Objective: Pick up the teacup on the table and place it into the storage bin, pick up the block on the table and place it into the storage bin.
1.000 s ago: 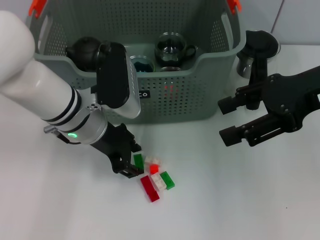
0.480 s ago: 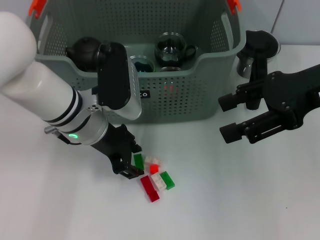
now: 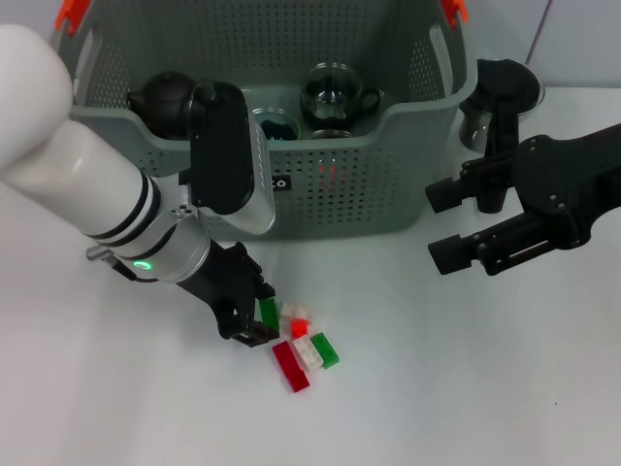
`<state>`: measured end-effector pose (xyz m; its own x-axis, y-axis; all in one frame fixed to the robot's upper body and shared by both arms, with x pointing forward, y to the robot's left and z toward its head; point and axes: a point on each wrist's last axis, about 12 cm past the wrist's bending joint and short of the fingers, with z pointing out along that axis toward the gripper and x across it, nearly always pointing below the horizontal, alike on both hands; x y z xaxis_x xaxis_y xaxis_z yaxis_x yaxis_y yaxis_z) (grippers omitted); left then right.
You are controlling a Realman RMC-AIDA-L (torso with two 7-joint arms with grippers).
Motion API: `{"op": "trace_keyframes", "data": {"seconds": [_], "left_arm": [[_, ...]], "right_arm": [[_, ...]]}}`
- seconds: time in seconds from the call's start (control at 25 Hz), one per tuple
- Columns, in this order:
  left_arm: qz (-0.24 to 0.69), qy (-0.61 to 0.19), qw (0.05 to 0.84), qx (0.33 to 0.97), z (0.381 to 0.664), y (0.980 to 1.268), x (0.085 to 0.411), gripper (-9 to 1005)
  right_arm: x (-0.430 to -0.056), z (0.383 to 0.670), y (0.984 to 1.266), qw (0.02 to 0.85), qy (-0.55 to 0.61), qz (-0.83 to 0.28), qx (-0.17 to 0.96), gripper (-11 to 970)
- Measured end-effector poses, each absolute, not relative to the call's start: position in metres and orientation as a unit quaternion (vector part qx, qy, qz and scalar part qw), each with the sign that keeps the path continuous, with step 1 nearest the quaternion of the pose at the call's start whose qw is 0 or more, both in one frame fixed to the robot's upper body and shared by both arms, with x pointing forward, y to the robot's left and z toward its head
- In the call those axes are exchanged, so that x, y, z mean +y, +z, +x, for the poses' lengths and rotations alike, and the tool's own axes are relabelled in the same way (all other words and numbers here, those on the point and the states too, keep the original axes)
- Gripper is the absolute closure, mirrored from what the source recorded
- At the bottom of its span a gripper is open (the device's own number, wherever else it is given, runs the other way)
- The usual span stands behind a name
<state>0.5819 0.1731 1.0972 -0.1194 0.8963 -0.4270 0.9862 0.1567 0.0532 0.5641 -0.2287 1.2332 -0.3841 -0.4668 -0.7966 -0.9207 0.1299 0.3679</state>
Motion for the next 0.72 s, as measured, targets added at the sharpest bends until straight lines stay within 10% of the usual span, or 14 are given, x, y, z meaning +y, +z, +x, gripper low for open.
{"op": "trace_keyframes", "data": {"seconds": [0.72], "left_arm": [[0.641,-0.131,0.172,0.737,0.5803,1.1022,0.1742,577]], "right_arm": [[-0.2319,0.5648,1.2351,0.269,0.442,-0.488,0.703,60]]}}
